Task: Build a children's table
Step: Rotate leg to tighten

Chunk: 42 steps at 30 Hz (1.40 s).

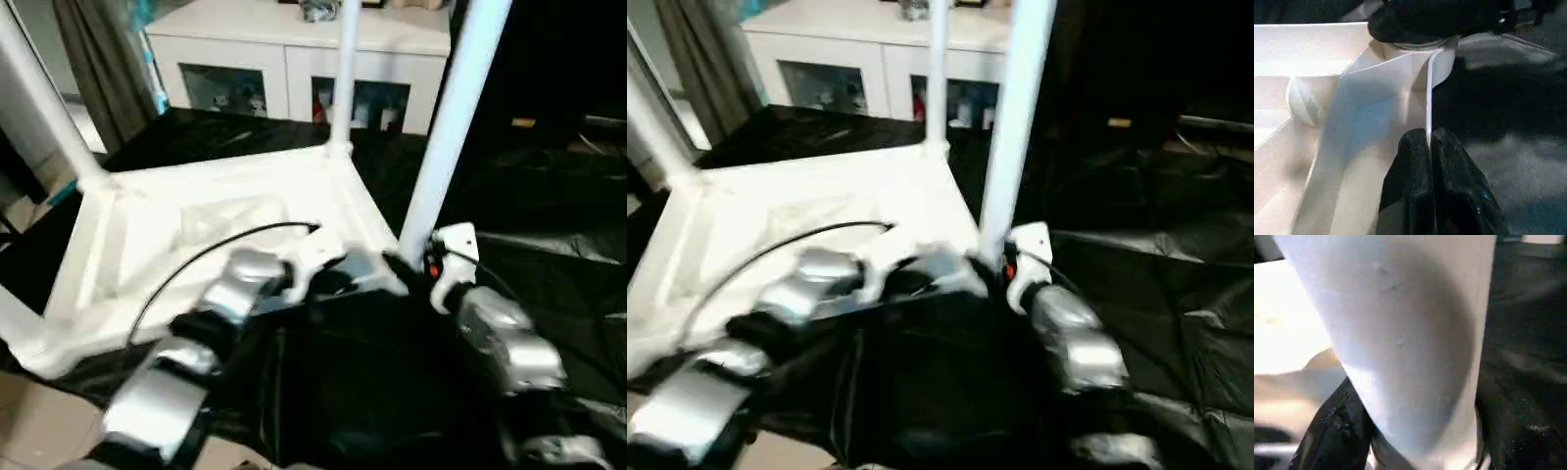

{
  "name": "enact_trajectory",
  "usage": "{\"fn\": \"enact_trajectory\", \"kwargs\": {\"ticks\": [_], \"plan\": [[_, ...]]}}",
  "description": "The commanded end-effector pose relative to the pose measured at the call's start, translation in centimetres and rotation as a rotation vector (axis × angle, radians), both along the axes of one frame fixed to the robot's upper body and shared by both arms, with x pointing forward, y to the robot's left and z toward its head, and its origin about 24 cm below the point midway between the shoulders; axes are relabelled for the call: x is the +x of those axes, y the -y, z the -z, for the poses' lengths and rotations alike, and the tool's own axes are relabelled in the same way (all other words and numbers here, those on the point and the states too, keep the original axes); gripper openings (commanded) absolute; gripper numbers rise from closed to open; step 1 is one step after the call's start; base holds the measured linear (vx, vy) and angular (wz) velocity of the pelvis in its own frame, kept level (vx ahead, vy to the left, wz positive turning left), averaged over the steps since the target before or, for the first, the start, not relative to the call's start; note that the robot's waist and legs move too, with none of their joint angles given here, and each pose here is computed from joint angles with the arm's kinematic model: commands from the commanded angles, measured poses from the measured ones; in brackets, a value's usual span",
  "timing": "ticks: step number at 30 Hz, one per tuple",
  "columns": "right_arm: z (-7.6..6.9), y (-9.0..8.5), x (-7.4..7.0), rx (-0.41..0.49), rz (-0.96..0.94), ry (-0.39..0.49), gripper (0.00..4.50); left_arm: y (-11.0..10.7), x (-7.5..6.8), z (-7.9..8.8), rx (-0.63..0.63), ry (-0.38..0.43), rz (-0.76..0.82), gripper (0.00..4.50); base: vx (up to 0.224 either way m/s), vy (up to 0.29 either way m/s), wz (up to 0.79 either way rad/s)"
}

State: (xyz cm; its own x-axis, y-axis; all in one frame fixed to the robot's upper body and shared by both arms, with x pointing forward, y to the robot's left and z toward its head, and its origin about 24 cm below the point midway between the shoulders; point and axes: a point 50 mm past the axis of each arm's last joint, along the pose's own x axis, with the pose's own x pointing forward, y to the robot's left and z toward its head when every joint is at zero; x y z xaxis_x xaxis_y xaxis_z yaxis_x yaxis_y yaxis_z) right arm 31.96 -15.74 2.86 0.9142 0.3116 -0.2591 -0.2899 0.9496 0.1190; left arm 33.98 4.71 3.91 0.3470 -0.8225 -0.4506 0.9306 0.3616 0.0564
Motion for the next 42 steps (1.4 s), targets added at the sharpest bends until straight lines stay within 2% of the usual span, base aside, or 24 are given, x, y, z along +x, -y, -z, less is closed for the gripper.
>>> {"fn": "enact_trajectory", "kwargs": {"ticks": [1, 2, 3, 7, 8, 11, 17, 21, 28, 32, 33, 38, 39, 42], "plan": [[2.8, -2.6, -1.4, -0.012, -0.074, -0.121, 2.55, 1.6, 0.5, -1.0, -0.095, 0.026, -0.085, 0.00, 0.000, 0.000, 0.00], [2.5, -3.2, -1.3, -0.005, -0.110, -0.094, 2.55, 1.8, 0.4, -1.0, -0.101, 0.022, -0.081, 0.00, 0.000, 0.000, 0.00], [2.0, -3.8, -1.3, -0.019, -0.159, -0.057, 3.10, 1.9, 0.4, -1.1, -0.103, 0.025, -0.070, 0.00, 0.000, 0.000, 0.00], [1.0, -4.2, -1.4, -0.014, -0.265, -0.003, 3.31, 1.6, 0.2, -1.1, -0.096, 0.030, -0.010, 0.00, 0.000, 0.000, 0.00], [0.8, -4.0, -1.4, -0.015, -0.291, 0.008, 3.60, 1.4, 0.1, -1.0, -0.098, 0.027, 0.011, 0.00, 0.000, 0.000, 0.00], [0.4, -3.6, -1.5, -0.013, -0.341, 0.025, 3.60, 1.0, -0.1, -0.9, -0.099, 0.021, 0.051, 0.00, 0.000, 0.000, 0.00], [-1.2, -0.7, -2.3, -0.053, -0.576, 0.061, 3.60, -1.7, -1.3, -0.8, -0.091, -0.013, 0.267, 0.00, 0.000, 0.000, 0.00], [-2.2, 1.5, -2.9, -0.028, -0.681, 0.038, 3.60, -3.8, -1.8, -1.2, -0.106, -0.082, 0.357, 0.00, 0.000, 0.000, 0.00], [-2.4, 2.7, -3.6, -0.024, -0.765, -0.005, 3.60, -5.0, -2.0, -1.4, -0.096, -0.116, 0.397, 0.00, 0.000, 0.000, 0.00], [-2.4, 2.8, -3.8, -0.005, -0.788, -0.020, 3.25, -5.4, -2.2, -1.4, -0.098, -0.131, 0.410, 0.00, 0.000, 0.000, 0.00], [-2.4, 2.7, -3.8, 0.004, -0.793, -0.022, 3.03, -5.4, -2.2, -1.4, -0.101, -0.133, 0.413, 0.00, 0.000, 0.000, 0.00], [-2.0, 2.0, -4.0, 0.027, -0.794, -0.027, 2.74, -4.9, -2.2, -1.5, -0.114, -0.125, 0.411, 0.00, 0.000, 0.000, 0.00], [-1.8, 1.8, -4.0, 0.025, -0.780, -0.027, 2.58, -4.7, -2.2, -1.5, -0.112, -0.111, 0.400, 0.00, 0.000, 0.000, 0.00], [0.0, 1.4, -3.4, -0.039, -0.616, -0.052, 2.52, -4.0, -1.2, -1.0, -0.059, -0.043, 0.267, 0.00, 0.000, 0.000, 0.00]]}}
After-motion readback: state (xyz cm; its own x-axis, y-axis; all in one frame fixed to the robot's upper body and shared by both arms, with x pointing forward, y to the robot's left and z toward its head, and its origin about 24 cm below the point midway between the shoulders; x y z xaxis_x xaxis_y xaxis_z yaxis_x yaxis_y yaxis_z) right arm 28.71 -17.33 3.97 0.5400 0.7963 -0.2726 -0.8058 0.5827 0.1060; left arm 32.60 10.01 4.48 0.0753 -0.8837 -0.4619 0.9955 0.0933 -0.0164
